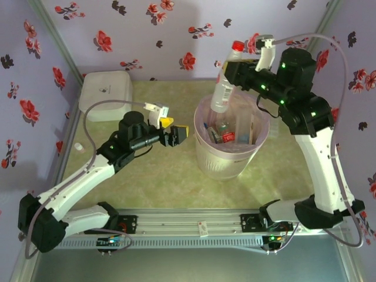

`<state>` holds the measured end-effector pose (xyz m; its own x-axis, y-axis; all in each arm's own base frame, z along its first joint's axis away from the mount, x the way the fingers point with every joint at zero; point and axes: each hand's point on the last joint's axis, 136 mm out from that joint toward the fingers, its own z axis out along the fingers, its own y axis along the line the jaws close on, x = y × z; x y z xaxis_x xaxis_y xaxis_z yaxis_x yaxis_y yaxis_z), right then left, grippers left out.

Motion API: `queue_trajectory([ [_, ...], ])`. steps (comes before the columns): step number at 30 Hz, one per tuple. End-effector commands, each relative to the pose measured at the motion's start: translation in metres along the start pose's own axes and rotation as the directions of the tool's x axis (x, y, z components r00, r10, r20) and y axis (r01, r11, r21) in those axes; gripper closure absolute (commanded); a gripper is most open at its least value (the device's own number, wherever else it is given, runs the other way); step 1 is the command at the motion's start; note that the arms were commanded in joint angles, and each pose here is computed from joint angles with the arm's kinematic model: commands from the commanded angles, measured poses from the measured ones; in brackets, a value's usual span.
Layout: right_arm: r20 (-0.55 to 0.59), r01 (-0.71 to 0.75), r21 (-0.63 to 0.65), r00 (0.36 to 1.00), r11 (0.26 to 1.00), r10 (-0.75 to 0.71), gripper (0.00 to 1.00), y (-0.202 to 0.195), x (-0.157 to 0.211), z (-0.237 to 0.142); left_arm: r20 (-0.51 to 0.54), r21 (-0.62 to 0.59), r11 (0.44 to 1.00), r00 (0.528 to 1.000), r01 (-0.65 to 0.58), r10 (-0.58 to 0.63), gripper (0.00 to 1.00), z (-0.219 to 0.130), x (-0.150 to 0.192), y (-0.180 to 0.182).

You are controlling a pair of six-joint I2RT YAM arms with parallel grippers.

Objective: Put the plastic bottles in the bin

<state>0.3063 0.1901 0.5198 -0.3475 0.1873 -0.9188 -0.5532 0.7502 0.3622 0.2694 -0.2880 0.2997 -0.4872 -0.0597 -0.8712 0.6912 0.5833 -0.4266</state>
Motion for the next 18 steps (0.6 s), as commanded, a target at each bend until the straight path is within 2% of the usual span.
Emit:
queue_trajectory([
  [1,-0.111,0.04,0.117,0.993,0.992,-0.027,0.57,-0.029,0.03,-0.001,0.064,0.057,0.998,0.998,0.016,-0.019,0.09,0.005,-0.026,-0.017],
  [4,-0.221,0.071,0.171,0.975,0.983,-0.033,0.57,-0.045,0.057,0.004,0.065,0.076,0.996,0.997,0.044,-0.049,0.09,0.013,-0.028,-0.023],
  [8,-0.359,0.077,0.173,0.933,0.982,-0.01,0.57,-0.056,0.092,0.017,0.074,0.11,0.992,0.995,0.054,-0.063,0.1,0.02,-0.032,-0.033],
  [18,-0.574,0.147,0.168,0.818,0.975,-0.025,0.57,-0.068,0.159,0.044,0.036,0.106,0.992,0.996,0.074,-0.078,0.12,0.041,-0.023,-0.03],
])
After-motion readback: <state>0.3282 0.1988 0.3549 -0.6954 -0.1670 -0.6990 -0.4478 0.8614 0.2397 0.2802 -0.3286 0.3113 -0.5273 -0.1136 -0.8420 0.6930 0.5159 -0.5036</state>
